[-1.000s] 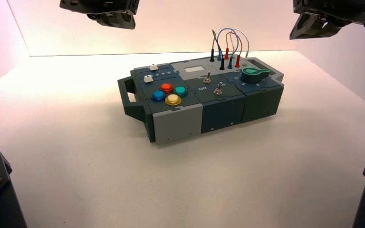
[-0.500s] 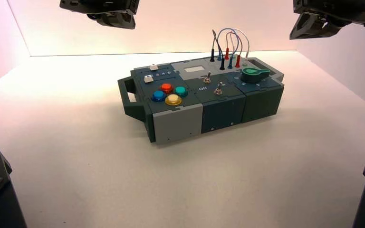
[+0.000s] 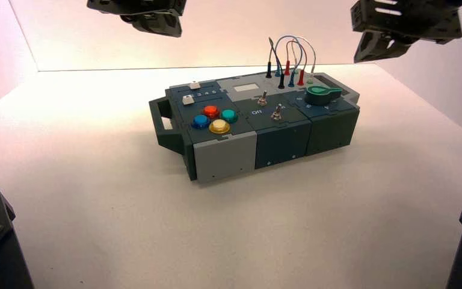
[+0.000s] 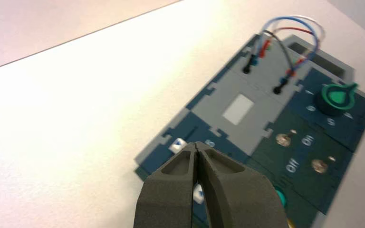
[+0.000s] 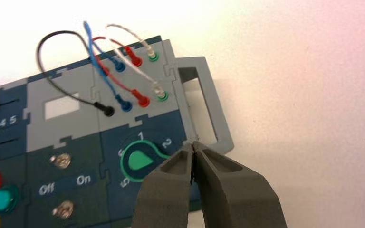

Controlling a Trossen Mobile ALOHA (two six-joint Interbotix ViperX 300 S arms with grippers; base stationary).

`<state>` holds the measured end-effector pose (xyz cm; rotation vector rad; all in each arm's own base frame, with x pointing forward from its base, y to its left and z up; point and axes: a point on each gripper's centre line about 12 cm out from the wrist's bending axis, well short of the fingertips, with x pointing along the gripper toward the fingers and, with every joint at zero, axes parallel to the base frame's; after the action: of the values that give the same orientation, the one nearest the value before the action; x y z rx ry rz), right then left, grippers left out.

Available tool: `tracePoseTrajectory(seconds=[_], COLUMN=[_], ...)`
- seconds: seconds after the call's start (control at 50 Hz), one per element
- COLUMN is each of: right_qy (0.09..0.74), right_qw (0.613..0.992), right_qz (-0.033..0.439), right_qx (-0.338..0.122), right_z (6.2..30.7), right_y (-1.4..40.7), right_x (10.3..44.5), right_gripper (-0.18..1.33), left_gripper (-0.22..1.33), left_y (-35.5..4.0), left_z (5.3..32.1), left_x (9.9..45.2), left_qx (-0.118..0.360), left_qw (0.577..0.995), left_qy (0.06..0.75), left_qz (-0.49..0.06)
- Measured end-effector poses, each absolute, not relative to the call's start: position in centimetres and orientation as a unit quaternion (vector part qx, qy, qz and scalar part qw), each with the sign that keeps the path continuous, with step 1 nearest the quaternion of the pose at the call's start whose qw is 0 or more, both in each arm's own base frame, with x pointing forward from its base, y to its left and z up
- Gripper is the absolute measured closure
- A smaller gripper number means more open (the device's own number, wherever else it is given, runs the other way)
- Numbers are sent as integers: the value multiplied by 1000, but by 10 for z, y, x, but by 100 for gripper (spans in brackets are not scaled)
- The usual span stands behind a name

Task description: Flip the top switch off with the left gripper.

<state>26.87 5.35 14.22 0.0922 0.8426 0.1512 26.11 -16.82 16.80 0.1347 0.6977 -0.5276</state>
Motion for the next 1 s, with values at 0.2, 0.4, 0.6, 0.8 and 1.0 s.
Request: tracePoseTrajectory(seconds=[0.2,0.4,0.6,0.8,1.0], right_qy=[410,415,419,416,416], right_qw=[908,906,905,907,907], right_qz=[72,72,71,59,39], right_qx=[35,31,27,31,41], right_z=[138,135,130,130,129], right_y=[56,58,59,51,38], right_x=[285,300,312,315,316], right_gripper=[129,129,129,129,129], left_gripper=[127,127,127,127,127], left_y=[-183,-193,-212,-232,-247], left_z=[172,172,164,158,163], left_x=[252,254,255,265,279], left_qx=[76,83,101,112,117], left_qw=[892,885,870,863,865], left_qy=[345,353,368,370,359], left_qz=[-282,-293,-312,-325,-331])
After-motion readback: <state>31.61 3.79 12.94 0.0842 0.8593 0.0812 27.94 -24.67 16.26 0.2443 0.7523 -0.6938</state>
